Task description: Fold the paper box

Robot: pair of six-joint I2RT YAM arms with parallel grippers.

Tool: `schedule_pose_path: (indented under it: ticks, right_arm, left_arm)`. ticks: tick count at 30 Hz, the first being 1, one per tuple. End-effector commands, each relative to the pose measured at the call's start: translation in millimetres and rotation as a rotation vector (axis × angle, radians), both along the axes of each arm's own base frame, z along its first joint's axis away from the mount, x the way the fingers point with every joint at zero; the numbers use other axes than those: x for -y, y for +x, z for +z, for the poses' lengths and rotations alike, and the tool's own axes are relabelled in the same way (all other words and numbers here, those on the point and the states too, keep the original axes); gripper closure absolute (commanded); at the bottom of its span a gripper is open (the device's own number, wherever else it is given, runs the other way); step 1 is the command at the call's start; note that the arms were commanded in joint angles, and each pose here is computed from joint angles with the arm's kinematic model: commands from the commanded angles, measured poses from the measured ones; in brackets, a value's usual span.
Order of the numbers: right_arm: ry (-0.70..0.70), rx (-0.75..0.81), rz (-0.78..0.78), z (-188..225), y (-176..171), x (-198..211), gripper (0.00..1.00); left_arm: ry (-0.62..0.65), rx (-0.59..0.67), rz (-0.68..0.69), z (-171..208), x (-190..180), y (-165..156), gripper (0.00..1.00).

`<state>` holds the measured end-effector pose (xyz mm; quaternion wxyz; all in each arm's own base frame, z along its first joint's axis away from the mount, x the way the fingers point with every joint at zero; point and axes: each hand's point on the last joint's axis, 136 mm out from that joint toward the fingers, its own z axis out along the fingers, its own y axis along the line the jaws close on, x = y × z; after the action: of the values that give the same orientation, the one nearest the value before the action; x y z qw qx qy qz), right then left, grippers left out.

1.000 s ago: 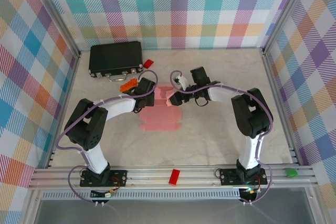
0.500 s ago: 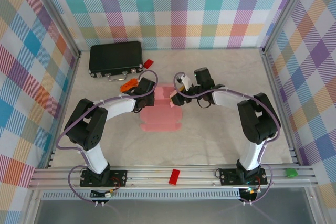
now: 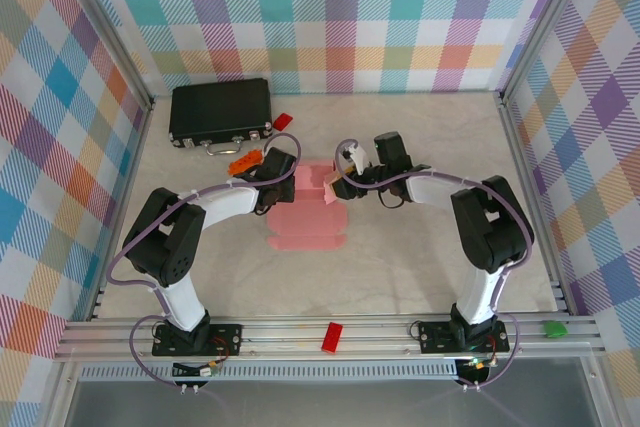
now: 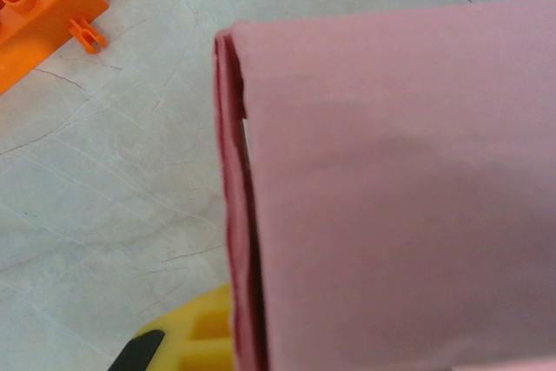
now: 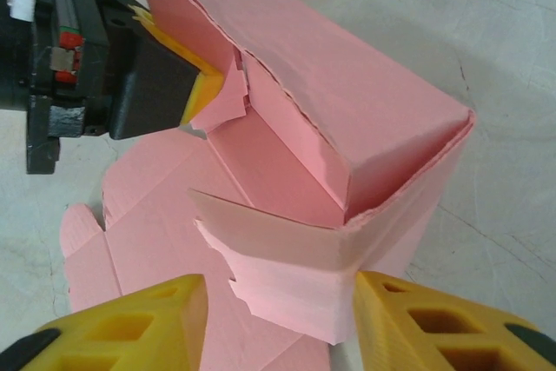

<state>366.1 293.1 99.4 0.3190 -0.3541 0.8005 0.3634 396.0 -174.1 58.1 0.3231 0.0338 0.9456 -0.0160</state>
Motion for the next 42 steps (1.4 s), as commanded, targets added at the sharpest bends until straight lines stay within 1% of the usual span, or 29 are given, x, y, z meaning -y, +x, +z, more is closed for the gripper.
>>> schedule_pose_path:
  ticks: [1,5,9,12,13,19,29,33,36,42]
  right_arm:
    - [0.015,-0.003,0.011,-1.6,7.5,-5.1,0.55]
    - [0.007,-0.003,-0.002,-3.4,11.6,-5.8,0.59]
    - [-0.006,-0.012,-0.005,-6.9,14.1,-7.2,0.59]
    - [-0.023,-0.014,-0.011,-10.4,17.4,-8.9,0.56]
    - [-0.029,-0.013,-0.015,-11.7,18.8,-9.7,0.53]
    - [-0.063,-0.011,-0.048,-17.5,28.6,-10.8,0.5]
    - [-0.127,-0.002,-0.075,-28.5,32.5,-16.6,0.5]
    - [-0.173,0.035,-0.116,-32.2,37.2,-17.6,0.51]
    - [-0.206,0.042,-0.176,-36.3,40.8,-18.2,0.56]
    - [-0.289,0.094,-0.242,-43.7,44.0,-21.2,0.65]
  left_arm:
    - [0.004,-0.019,-0.029,-4.7,7.7,-1.9,1.0]
    - [0.005,-0.02,-0.028,-5.7,7.7,-1.9,1.0]
    - [0.002,-0.019,-0.03,-5.1,8.6,-1.9,1.0]
    - [0.001,-0.017,-0.03,-4.5,8.5,-1.7,1.0]
    - [0.002,-0.018,-0.029,-4.7,8.1,-1.8,1.0]
    - [-0.001,-0.017,-0.031,-4.1,8.1,-3.2,1.0]
    - [-0.008,-0.017,-0.032,-2.6,8.5,-4.1,1.0]
    - [-0.026,-0.018,-0.025,0.4,8.8,-6.0,1.0]
    - [-0.039,-0.018,-0.014,2.6,9.0,-7.6,1.0]
    - [-0.049,-0.031,0.0,-1.4,8.7,-9.5,1.0]
